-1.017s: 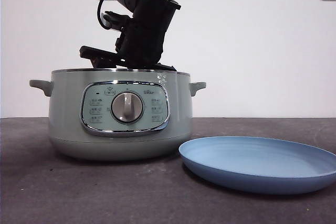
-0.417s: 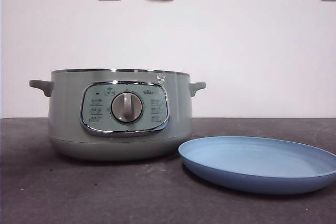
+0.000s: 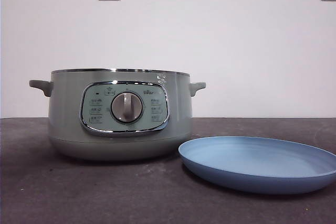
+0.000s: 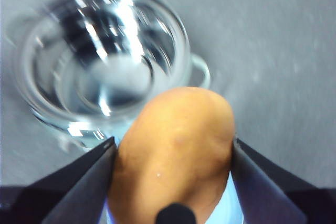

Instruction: Take the potato out from the steamer,put the potato on the plate,close the lid

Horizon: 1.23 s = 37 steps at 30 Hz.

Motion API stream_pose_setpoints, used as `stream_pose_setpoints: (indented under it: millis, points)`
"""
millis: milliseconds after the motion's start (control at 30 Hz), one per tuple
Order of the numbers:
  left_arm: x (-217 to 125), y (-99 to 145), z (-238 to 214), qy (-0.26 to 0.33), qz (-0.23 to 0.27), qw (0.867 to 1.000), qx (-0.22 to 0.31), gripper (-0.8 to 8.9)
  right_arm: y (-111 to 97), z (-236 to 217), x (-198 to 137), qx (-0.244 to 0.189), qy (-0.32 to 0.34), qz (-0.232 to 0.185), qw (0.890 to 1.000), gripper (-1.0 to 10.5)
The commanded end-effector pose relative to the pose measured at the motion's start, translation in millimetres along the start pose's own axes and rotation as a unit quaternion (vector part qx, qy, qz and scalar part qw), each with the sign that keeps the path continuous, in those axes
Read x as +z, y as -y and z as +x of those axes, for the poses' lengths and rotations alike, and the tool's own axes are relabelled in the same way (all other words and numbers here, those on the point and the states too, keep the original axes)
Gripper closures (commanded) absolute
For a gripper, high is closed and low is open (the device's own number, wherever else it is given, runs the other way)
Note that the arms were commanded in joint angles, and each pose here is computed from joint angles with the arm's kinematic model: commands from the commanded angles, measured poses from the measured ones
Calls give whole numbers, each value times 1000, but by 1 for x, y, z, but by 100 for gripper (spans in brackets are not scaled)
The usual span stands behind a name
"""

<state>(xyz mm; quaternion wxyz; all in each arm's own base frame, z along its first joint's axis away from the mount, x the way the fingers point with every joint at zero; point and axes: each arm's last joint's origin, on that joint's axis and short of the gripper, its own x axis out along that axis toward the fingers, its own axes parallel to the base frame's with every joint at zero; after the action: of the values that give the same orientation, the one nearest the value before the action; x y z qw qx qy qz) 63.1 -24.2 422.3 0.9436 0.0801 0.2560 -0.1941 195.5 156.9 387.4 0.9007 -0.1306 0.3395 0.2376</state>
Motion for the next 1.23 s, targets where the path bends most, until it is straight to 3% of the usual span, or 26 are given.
stream_pose_setpoints:
  millis: [33, 267, 367, 567, 1033, 1133, 1233]
  points:
    - [4, 0, -4, 32, 1, 999, 1, 826, 2, 17, -30, -7, -21, 12, 1000, 959]
    - [4, 0, -4, 31, 1, 1000, 1, 826, 5, 62, -88, -16, -59, 28, 998, 959]
    - [4, 0, -4, 31, 1, 1000, -1, 826, 3, 82, -107, 4, -53, 41, 998, 959]
    - [4, 1, -4, 32, 1, 999, -12, 826, 4, 115, -138, -1, -50, 66, 997, 959]
    - [5, 0, -1, 28, 1, 1000, -13, 826, 6, 159, -161, 10, -103, 74, 992, 955]
    - [7, 0, 3, 25, 1, 1000, -13, 826, 6, 159, -162, 9, -108, 74, 991, 933]
    - [11, 0, 7, 27, 2, 999, -23, 826, 8, 159, -162, 7, -109, 78, 991, 748]
